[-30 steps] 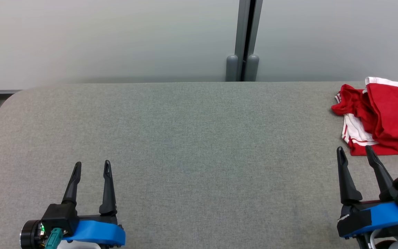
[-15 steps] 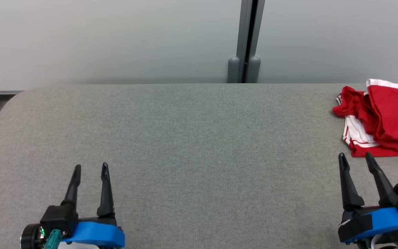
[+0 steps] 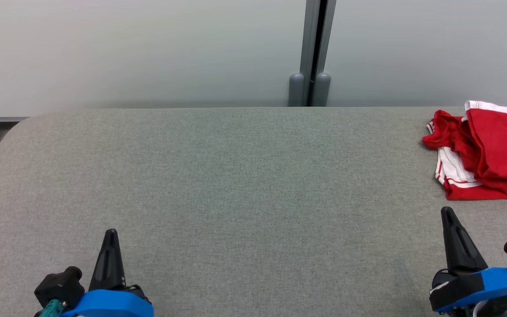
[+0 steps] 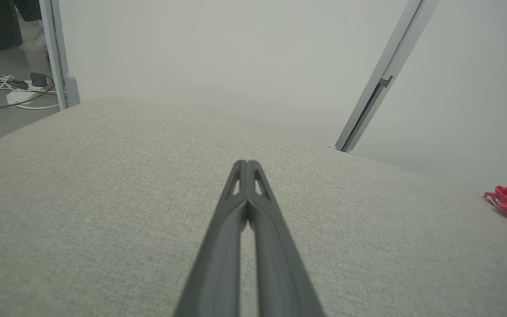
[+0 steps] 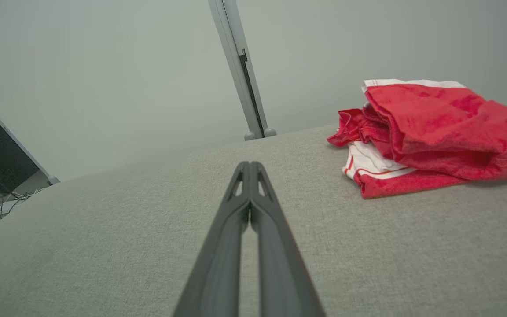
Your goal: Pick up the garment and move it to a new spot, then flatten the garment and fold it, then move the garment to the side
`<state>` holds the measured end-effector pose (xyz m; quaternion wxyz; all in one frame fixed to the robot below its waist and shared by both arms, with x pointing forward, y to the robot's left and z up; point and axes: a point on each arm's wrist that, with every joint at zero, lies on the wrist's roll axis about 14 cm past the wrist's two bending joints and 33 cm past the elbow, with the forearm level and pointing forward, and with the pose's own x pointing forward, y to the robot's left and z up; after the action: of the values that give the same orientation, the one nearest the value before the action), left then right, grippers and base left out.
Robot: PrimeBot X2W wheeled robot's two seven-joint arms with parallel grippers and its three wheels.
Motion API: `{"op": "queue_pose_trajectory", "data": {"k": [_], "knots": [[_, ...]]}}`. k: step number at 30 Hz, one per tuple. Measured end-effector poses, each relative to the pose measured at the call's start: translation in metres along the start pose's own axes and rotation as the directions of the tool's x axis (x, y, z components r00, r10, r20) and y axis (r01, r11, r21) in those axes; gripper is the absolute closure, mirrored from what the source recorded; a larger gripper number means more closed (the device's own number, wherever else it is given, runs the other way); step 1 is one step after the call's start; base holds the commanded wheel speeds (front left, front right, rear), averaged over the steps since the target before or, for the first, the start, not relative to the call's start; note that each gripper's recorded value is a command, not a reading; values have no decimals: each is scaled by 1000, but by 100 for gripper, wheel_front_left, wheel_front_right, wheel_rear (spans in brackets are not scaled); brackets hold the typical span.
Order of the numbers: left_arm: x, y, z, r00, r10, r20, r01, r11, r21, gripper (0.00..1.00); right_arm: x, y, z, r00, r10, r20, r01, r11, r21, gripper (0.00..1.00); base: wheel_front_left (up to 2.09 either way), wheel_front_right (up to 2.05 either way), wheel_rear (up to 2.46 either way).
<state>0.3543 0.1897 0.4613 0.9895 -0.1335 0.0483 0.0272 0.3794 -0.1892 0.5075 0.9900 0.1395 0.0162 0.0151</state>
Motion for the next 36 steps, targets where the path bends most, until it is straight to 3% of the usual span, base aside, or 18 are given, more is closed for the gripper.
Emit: {"op": "queue_pose_trajectory", "data": {"k": [8,18,36], "knots": [[3,3,0,1000,17,-17,-20,989,-145,100,0,-2,-3,1000,-8,-6,8,989,146,100,0,0,0],[6,7,3,999,36,-29,-43,951,-306,100,0,-4,-6,1000,-15,-15,19,953,303,100,0,0,0],[12,8,8,999,28,-38,-44,836,-547,100,4,-5,-5,1000,-18,-10,21,840,543,100,0,0,0]]}}
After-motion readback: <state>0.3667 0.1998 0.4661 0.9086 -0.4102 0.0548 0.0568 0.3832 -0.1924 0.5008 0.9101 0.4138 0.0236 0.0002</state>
